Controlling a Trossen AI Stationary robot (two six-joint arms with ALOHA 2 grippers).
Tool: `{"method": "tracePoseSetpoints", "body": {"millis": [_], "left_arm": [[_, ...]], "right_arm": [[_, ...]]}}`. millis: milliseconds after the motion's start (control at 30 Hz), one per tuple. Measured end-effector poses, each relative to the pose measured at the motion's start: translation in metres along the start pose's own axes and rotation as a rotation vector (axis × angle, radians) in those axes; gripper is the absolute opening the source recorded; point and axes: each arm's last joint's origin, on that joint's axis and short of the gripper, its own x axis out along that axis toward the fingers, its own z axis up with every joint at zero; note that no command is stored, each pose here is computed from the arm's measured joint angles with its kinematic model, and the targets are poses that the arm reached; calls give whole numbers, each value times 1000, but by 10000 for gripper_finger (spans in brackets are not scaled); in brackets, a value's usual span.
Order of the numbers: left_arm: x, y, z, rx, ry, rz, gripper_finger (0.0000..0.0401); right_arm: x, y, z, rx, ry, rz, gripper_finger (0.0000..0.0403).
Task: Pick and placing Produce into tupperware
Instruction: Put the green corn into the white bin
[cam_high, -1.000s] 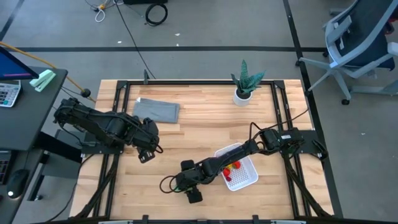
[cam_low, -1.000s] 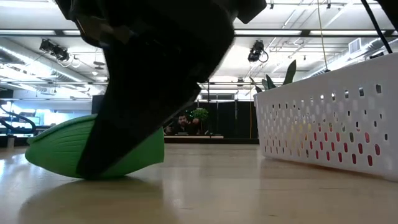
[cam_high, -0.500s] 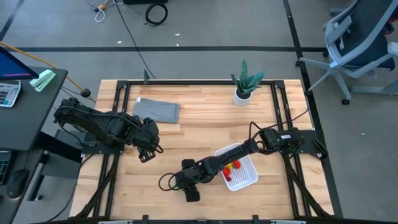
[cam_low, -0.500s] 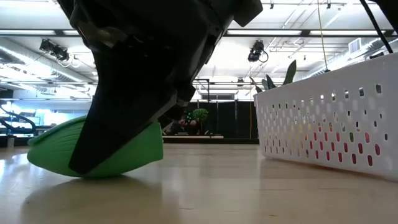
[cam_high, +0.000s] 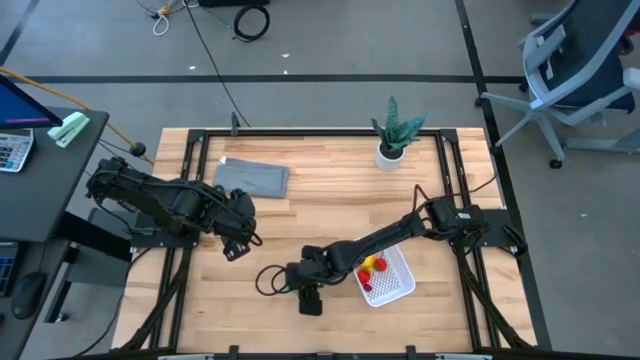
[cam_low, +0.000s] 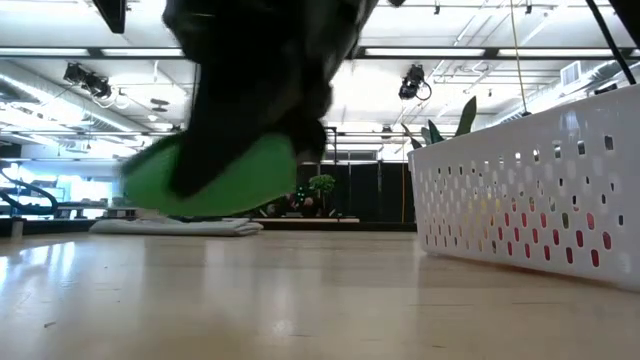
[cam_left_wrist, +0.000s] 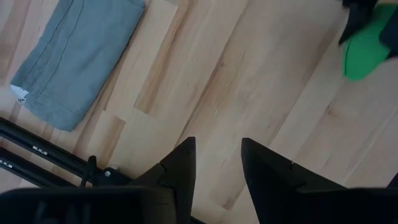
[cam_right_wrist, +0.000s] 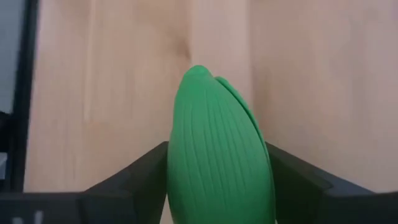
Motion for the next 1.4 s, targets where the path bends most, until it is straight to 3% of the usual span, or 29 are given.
{"method": "tracePoseSetpoints", "body": {"millis": [200,333,500,700,933,1067,1300,1400], "left_arm": [[0,0,0,-1,0,0,142],[0,0,1,-6,-4,-3,139],[0,-2,2,-14,-21,-20,135],[0,-4,5,-18,-60,-40,143],[0,-4,7,-20,-88,-21,144],[0,-5,8,-26,-106,-30,139],[-1,-7,9,-31,-122,-41,141],[-1,-7,10,-32,-123,-42,146]], "right_arm": [[-57,-9,3,51,73,-65,230],[-97,-15,-1,116,107,-178,229],[-147,-18,-17,216,199,-310,235],[-181,-5,-43,331,309,-417,233],[-181,29,-64,409,327,-406,232],[-167,40,-84,527,374,-408,232],[-124,28,-133,672,578,-429,232],[-110,18,-143,702,583,-418,232]]}}
